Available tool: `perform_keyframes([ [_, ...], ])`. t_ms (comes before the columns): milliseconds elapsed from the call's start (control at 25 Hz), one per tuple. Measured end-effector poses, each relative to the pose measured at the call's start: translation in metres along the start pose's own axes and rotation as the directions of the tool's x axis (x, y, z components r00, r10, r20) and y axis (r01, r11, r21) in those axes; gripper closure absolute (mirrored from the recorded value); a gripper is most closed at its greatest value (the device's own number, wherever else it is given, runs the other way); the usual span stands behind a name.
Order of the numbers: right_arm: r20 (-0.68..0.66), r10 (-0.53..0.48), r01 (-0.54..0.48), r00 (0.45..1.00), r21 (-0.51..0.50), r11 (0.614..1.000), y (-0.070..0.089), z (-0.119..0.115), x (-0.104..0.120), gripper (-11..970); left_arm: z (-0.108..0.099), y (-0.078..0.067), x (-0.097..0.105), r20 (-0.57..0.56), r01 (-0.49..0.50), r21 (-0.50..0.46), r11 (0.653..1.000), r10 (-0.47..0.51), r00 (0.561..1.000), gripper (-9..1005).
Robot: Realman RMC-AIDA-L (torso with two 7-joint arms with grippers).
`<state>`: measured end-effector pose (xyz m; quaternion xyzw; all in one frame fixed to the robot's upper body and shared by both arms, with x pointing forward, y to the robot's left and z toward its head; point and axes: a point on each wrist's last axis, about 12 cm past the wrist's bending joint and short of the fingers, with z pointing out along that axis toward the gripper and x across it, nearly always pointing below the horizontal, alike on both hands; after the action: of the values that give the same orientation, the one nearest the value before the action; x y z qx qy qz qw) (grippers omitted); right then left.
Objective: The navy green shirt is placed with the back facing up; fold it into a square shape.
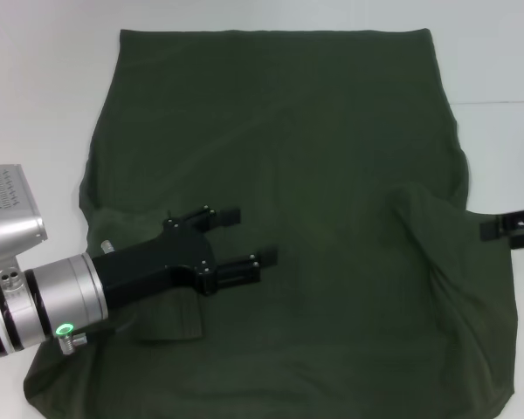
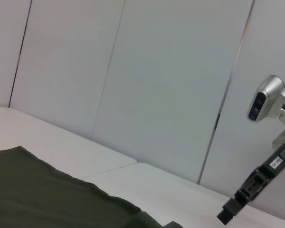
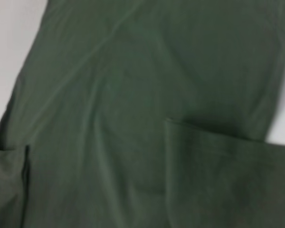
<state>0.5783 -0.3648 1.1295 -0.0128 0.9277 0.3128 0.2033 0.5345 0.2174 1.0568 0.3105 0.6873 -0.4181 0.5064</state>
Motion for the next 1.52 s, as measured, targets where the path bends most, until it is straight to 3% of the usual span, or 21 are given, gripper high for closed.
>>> perform_keyframes([
  [200, -0.032, 0.028, -0.026, 0.999, 0.049, 0.998, -0.009, -0.004, 0.007, 228, 0.001, -0.001, 0.0, 0.0, 0.001, 0.004, 1.0, -0.001, 1.0, 89],
  [760, -0.124, 0.01, 0.011, 0.992, 0.169, 0.986, -0.005, 0.015, 0.004, 231, 0.0, -0.002, 0.004, 0.001, 0.015, -0.002, 1.0, -0.015, 1.0, 88],
  [1520, -0.157, 0.001, 0.03, 0.988, 0.192, 0.981, -0.001, 0.031, 0.005, 232, -0.002, -0.001, 0.005, 0.0, 0.015, -0.009, 1.0, -0.015, 1.0, 89],
])
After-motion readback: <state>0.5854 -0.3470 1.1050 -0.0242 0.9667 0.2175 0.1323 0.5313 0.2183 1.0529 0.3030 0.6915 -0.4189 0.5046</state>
